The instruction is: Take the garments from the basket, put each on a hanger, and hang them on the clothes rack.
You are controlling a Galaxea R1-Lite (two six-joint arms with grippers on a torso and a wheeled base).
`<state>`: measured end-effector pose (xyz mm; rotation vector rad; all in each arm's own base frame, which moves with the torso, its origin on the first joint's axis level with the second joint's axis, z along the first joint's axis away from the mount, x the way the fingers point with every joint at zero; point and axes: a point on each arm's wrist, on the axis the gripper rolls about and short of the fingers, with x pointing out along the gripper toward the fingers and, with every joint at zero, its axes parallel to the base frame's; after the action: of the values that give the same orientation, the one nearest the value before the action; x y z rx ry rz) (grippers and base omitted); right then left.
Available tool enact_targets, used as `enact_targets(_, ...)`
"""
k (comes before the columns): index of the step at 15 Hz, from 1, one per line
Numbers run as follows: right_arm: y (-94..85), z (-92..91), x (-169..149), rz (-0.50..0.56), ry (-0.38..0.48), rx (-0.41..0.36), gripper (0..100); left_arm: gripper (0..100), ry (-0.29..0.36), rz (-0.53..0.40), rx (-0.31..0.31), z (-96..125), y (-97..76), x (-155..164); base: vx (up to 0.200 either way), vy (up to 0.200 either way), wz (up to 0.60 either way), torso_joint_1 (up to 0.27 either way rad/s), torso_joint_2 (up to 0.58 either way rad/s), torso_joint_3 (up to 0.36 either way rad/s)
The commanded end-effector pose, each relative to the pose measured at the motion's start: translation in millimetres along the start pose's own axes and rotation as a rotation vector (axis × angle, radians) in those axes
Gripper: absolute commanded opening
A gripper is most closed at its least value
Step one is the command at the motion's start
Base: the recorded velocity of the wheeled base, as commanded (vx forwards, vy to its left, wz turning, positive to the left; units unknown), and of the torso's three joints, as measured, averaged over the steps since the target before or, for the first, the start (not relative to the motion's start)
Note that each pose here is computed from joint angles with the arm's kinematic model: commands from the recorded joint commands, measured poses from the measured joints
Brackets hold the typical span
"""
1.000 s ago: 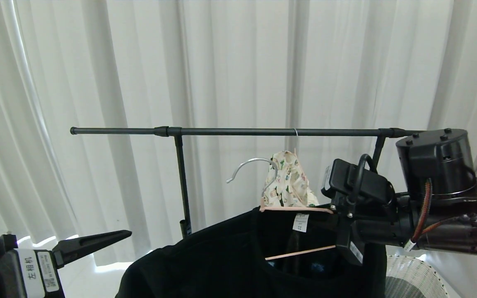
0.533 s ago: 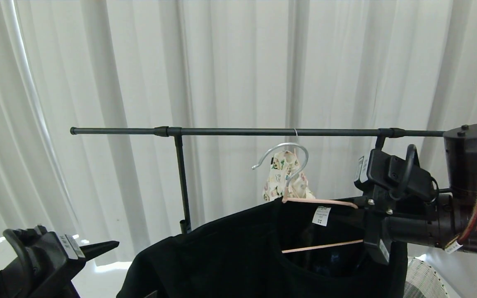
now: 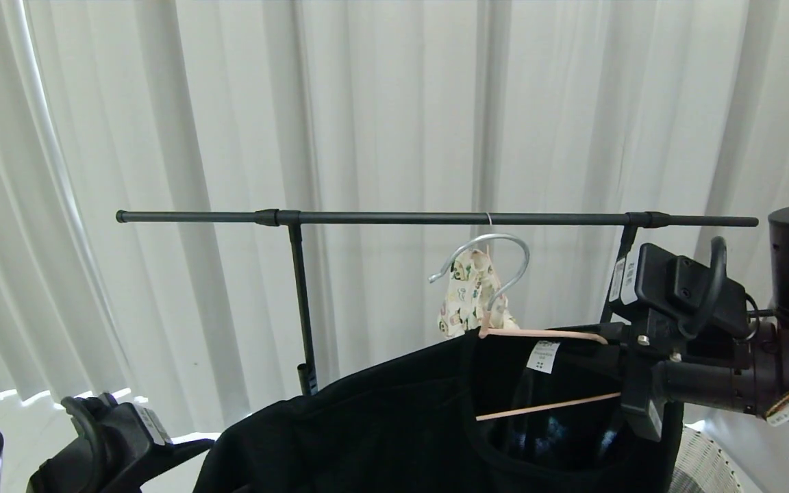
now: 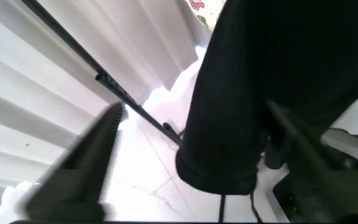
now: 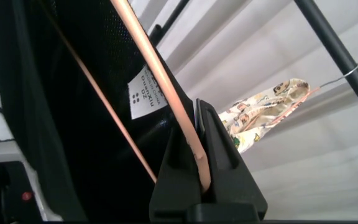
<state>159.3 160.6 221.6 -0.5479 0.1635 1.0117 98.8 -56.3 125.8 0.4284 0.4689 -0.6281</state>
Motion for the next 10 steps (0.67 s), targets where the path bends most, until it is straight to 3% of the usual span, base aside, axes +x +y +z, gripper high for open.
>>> enact_targets(1, 0.9, -2.5, -3.0, -0.003, 0.003, 0.003, 0, 0, 0.024, 0.037, -0.027, -1.5, 5.7, 2.3, 0.000, 0.000, 0.00, 0.000, 0.00, 0.000)
enact_targets(5, -0.2, -22.3, -23.4, -0.055, 0.037, 0.059, 0, 0, 0.066, 0.219, -0.149, -7.8, 31.9, -2.1, 0.000, 0.000, 0.00, 0.000, 0.00, 0.000)
enact_targets(7, -0.3, -23.6, -32.3, -0.080, 0.025, 0.131, 0, 0, 0.068, 0.217, -0.148, -10.9, 30.5, -3.5, 0.000, 0.000, 0.00, 0.000, 0.00, 0.000)
enact_targets(10, -1.0, -23.0, -33.2, -0.105, 0.029, 0.149, 0, 0, 0.040, 0.171, -0.114, -3.9, 26.3, -1.9, 0.000, 0.000, 0.00, 0.000, 0.00, 0.000)
